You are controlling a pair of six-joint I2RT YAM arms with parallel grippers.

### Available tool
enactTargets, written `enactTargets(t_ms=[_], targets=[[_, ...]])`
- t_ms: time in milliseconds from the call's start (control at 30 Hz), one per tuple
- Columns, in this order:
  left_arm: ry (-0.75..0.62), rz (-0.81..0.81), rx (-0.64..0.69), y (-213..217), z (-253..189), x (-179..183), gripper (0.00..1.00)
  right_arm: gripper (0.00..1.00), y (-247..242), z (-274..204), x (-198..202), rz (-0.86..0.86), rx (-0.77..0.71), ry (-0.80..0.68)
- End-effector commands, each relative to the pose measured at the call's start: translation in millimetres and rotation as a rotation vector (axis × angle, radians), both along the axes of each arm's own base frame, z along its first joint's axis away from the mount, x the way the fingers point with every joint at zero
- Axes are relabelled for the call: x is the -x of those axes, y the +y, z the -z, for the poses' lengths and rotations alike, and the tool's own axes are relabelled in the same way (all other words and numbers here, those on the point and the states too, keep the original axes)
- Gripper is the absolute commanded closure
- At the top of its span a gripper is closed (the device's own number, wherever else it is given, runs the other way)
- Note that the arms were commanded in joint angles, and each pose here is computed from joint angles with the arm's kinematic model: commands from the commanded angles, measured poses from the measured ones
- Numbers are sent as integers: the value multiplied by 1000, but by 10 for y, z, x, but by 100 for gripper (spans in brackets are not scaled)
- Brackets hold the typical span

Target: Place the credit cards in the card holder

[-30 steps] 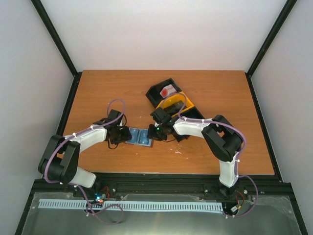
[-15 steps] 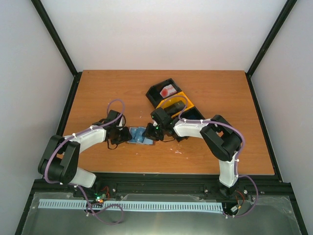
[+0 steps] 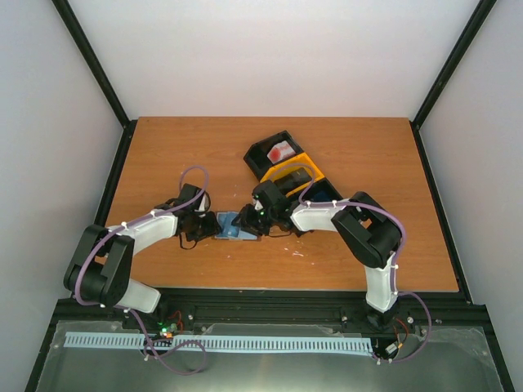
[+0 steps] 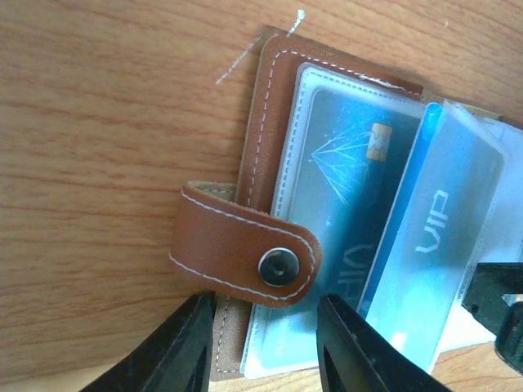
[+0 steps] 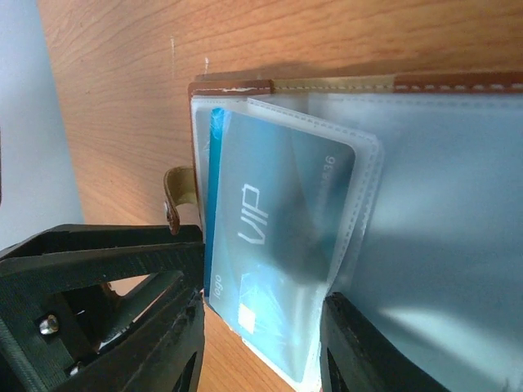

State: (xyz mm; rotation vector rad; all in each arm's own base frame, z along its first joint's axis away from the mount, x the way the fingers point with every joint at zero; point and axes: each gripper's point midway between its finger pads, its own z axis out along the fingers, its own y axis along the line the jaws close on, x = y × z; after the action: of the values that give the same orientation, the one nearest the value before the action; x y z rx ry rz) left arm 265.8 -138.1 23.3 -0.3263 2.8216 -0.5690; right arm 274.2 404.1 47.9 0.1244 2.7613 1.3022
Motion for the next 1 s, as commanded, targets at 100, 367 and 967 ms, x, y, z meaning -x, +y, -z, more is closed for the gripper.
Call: enactTargets(t_ms=[100, 367, 967], targets=[[86, 17, -25, 31, 187, 160, 65, 61, -124, 168, 11, 51, 120, 52], [98, 16, -30, 29, 215, 148, 66, 64, -111, 178, 8, 57, 125, 43], [88, 21, -24, 14, 186, 130, 65, 93, -39, -91, -76, 25, 80, -56]])
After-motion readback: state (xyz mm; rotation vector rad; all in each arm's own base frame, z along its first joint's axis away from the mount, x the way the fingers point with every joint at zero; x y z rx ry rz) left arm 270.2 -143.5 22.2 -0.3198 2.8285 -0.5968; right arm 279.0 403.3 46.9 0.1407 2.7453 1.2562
